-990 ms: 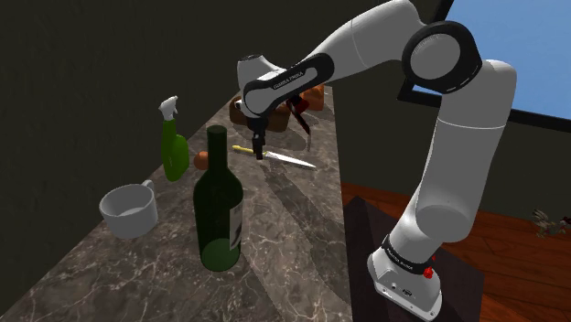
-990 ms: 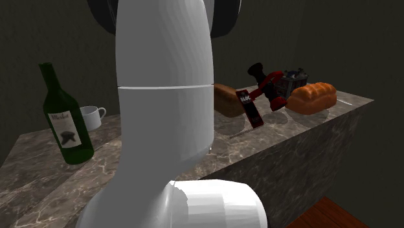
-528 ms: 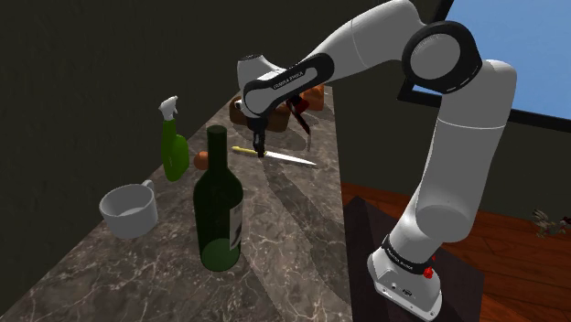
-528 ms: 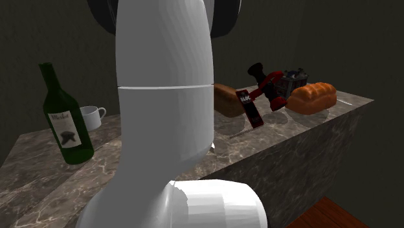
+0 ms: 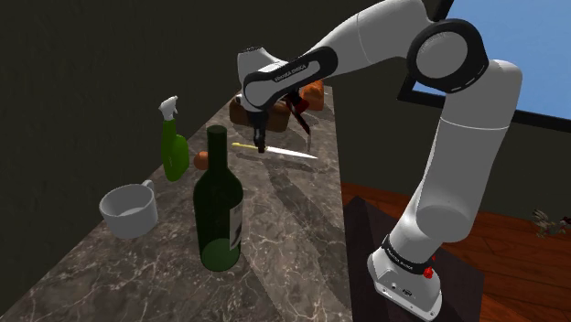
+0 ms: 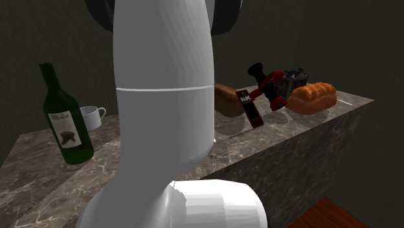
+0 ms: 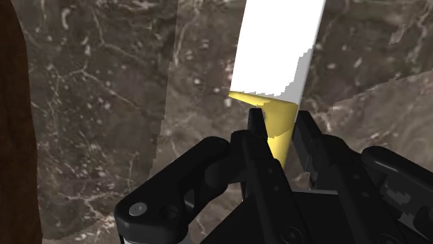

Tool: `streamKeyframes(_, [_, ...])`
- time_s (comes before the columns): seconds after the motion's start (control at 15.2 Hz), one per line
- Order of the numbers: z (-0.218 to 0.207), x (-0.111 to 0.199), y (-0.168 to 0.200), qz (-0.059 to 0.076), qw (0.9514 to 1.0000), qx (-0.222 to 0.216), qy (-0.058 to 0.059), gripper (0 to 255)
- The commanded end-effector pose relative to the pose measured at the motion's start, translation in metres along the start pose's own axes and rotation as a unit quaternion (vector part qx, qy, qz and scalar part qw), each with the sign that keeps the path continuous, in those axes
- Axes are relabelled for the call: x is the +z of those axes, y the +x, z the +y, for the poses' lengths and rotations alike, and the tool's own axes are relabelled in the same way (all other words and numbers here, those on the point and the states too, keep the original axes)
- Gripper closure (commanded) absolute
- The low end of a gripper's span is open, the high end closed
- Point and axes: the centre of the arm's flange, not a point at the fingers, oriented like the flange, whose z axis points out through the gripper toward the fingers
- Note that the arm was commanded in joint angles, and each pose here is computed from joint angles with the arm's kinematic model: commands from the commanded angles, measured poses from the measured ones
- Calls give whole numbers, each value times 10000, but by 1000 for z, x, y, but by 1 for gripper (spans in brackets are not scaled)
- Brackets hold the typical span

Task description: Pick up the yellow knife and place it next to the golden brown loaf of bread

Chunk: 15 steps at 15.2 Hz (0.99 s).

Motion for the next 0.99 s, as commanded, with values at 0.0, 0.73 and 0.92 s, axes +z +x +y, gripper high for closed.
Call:
streamKeyframes(0.0, [1,-10,-2,-1,10000,-1,1,255])
streamKeyframes(0.73, [5,-67,-12,-1,10000,-1,1,255])
streamKeyframes(0.92, [6,-83,-14,-1,10000,-1,1,255])
